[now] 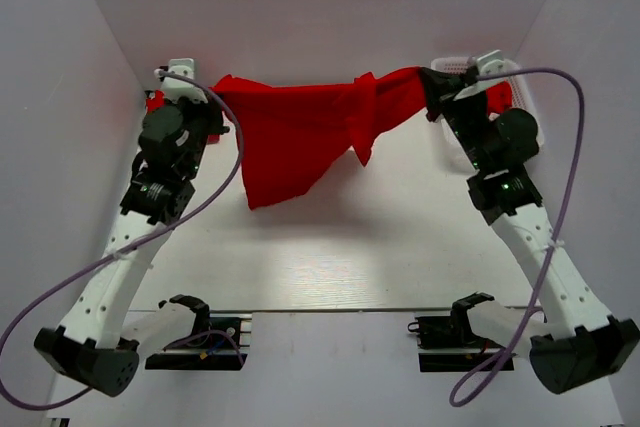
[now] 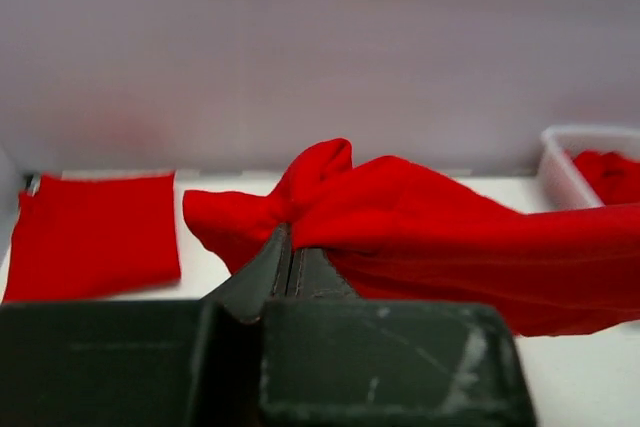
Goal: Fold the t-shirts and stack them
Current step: Flatten out the tshirt
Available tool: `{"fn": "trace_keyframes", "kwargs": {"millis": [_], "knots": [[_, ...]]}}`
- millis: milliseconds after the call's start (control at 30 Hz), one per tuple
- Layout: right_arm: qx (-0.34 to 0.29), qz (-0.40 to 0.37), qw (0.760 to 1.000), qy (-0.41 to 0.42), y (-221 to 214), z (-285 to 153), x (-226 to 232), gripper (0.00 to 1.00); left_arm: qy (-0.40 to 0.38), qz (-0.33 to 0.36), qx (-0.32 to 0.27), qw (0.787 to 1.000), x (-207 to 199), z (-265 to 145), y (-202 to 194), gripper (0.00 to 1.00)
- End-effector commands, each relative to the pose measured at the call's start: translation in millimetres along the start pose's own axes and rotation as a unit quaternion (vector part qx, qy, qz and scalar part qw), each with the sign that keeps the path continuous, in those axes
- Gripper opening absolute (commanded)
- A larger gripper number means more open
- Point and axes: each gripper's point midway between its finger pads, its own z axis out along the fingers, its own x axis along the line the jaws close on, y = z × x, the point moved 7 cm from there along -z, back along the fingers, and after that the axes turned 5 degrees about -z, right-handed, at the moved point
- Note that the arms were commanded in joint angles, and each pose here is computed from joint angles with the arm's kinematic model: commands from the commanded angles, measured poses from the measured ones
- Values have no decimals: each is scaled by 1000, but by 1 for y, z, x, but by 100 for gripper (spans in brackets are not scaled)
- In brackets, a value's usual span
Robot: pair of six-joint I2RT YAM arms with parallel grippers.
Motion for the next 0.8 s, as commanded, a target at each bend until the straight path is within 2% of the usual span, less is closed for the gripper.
{"fn": "trace_keyframes", "kwargs": {"millis": [0,267,367,467,600,633,667,733,767], "knots": [[-94,-43,994,25,53,-18,2,0,-60,2,-87,994,-11,-36,57,0],[-155,-56,985,58,100,-48,8,0,-138,-2,-148,979,-21,-82,93,0],[-157,-48,986,30,103,-49,3,0,-138,-2,-150,979,-23,-76,96,0],[-128,-26,991,-11,91,-33,-7,0,-111,-3,-137,984,-22,-56,89,0],[-29,14,999,-44,27,8,-13,0,-32,-8,-67,997,-13,10,44,0],[26,28,998,-54,-13,30,-14,0,-17,-11,-51,998,-13,26,34,0],[64,43,994,-80,-42,43,-18,0,24,2,-4,1000,-7,59,0,0],[128,56,986,-94,-89,59,-19,0,55,5,44,998,-3,91,-27,0],[169,67,979,-90,-120,67,-20,0,66,13,97,993,1,120,-69,0]]}}
